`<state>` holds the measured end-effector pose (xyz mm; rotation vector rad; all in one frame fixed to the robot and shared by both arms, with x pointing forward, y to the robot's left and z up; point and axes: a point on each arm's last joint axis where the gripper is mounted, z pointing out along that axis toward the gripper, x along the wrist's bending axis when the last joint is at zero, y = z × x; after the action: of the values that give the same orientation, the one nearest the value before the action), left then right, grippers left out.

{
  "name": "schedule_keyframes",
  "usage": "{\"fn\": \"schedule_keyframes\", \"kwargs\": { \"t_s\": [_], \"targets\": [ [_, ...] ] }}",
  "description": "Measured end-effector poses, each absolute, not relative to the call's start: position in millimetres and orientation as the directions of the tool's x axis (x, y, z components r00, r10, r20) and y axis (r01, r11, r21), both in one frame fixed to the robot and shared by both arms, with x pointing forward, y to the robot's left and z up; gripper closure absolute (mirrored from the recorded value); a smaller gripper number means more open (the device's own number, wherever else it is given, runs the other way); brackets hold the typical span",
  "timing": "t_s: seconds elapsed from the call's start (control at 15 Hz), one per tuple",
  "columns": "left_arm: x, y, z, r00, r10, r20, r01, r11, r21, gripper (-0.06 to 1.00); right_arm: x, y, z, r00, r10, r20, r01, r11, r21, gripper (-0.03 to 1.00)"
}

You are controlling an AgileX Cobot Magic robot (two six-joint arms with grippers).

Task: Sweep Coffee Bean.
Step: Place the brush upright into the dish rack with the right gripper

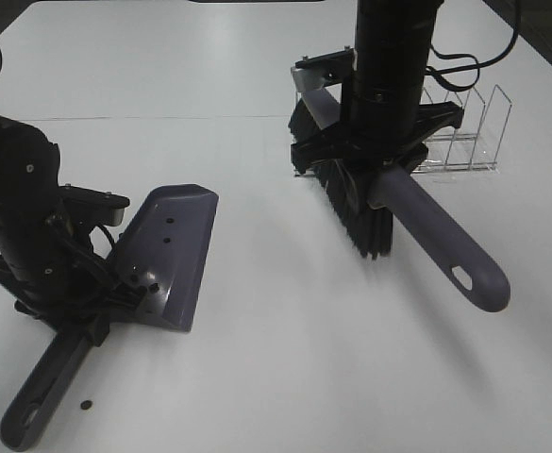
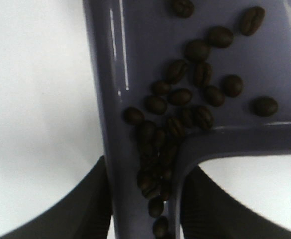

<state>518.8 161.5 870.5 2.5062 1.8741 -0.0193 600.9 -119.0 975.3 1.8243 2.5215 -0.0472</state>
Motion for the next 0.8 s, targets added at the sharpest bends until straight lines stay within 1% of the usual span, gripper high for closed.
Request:
{"fn": "schedule_keyframes", "kwargs": {
  "t_s": [0.4, 0.53, 0.6, 0.8],
  "targets": [
    [519, 161, 870, 0.275, 0.961, -0.023, 0.961, -0.275, 0.001, 0.59, 619, -174, 967, -0.193, 0.979, -0.063, 0.981, 0.191, -0.034, 0.68],
    [519, 161, 871, 0.274, 0.961, -0.023, 0.962, -0.275, -0.003, 0.59, 624, -186, 958, -0.183, 0.979, -0.095, 0.983, 0.178, -0.053, 0.68],
    [519, 161, 870, 0.273, 0.962, -0.024, 0.962, -0.273, -0.009, 0.59, 627, -190, 948, -0.177, 0.979, -0.104, 0.983, 0.169, -0.077, 0.68],
    [518, 161, 870, 0.272, 0.962, -0.024, 0.962, -0.272, -0.012, 0.59, 633, -205, 930, -0.155, 0.982, -0.110, 0.982, 0.142, -0.122, 0.68]
  ]
}}
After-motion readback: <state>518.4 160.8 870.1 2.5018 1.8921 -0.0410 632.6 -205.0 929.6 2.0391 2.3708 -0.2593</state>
